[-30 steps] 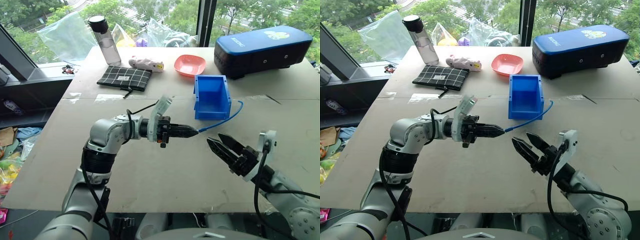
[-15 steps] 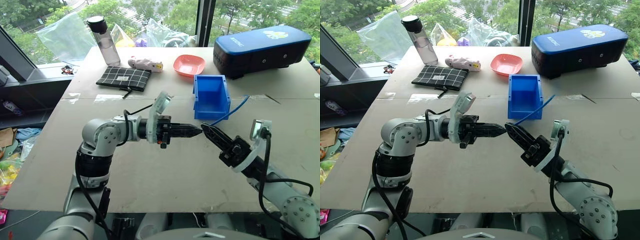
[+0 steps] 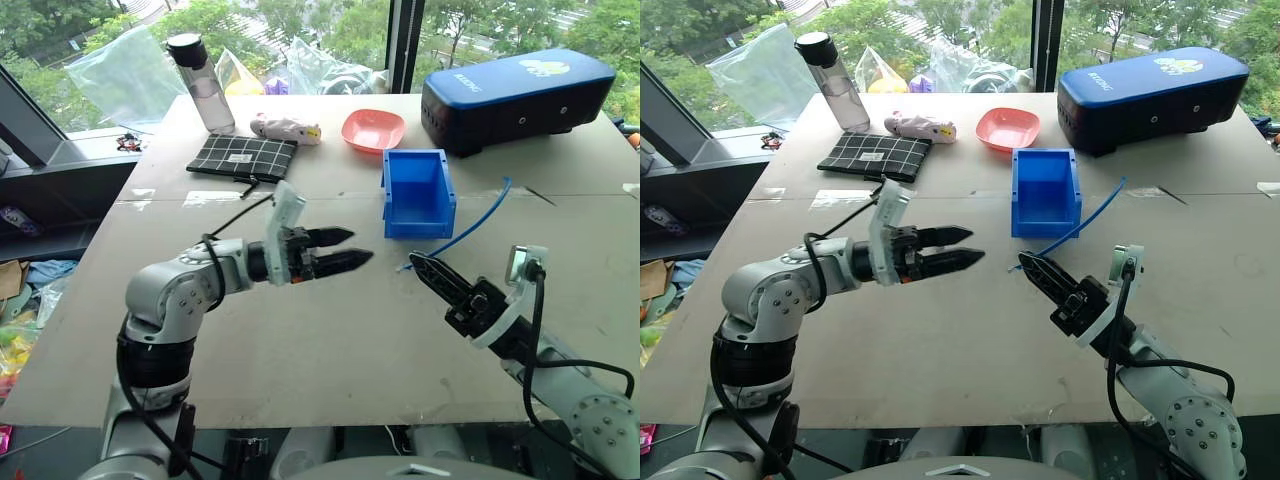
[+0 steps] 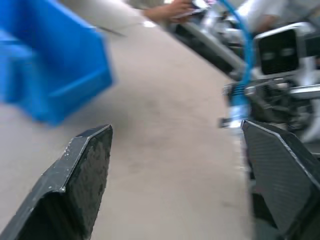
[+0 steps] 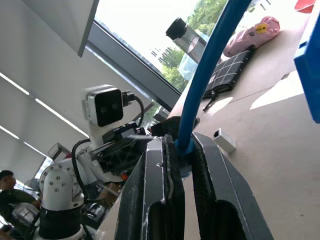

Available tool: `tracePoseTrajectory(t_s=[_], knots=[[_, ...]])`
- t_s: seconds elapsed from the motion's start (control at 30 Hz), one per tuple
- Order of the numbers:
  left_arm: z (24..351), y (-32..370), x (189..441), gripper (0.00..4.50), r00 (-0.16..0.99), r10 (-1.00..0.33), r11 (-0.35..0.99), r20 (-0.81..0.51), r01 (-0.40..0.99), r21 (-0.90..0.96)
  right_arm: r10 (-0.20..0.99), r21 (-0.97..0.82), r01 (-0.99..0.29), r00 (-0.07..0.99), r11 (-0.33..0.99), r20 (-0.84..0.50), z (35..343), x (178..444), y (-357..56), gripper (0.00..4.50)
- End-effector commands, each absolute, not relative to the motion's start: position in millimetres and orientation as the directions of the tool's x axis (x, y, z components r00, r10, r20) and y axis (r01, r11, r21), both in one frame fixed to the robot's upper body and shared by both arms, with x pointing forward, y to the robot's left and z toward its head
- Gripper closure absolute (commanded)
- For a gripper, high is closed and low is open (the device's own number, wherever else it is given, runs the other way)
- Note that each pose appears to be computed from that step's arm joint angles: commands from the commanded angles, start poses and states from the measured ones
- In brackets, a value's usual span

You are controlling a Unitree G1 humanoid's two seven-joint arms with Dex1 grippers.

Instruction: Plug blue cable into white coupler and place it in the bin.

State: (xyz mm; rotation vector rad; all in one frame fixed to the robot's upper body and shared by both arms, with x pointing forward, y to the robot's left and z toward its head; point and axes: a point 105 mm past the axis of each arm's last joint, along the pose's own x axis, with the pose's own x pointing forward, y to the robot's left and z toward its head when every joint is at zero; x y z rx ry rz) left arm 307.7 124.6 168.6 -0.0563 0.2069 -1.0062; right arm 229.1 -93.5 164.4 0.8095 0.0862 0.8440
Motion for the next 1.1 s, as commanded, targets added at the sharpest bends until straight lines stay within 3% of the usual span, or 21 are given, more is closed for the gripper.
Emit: tracePoseTrajectory(t_s=[0.03,0.2,0.8,0.9,0.93,0.97,1.0,1.1], knots=[[180,161,324,0.55,0.645,-0.754,0.642,-0.123,0.763,0.070,0.694,0.644,-0.667,0.663,0.376,0.281,172,230,-94,4.50],[153,174,337,0.55,0.686,-0.699,0.634,-0.201,0.725,0.270,0.709,0.619,-0.680,0.652,0.392,0.268,168,239,-93,4.50],[105,159,369,0.55,0.608,-0.748,0.531,-0.265,0.788,0.310,0.696,0.577,-0.676,0.677,0.458,0.240,168,236,-98,4.50],[104,155,375,1.24,0.584,-0.765,0.503,-0.272,0.805,0.315,0.691,0.573,-0.672,0.683,0.469,0.237,168,235,-100,4.50],[103,154,376,1.29,0.576,-0.770,0.495,-0.275,0.811,0.312,0.690,0.571,-0.671,0.685,0.473,0.234,168,234,-100,4.50],[102,154,377,2.05,0.567,-0.775,0.486,-0.280,0.817,0.309,0.689,0.568,-0.671,0.686,0.477,0.232,168,234,-101,4.50],[101,153,378,2.14,0.559,-0.778,0.477,-0.286,0.823,0.310,0.689,0.566,-0.670,0.688,0.481,0.230,168,234,-101,4.50],[100,153,379,3.51,0.537,-0.791,0.453,-0.293,0.836,0.309,0.688,0.554,-0.669,0.691,0.495,0.220,168,233,-103,4.50]])
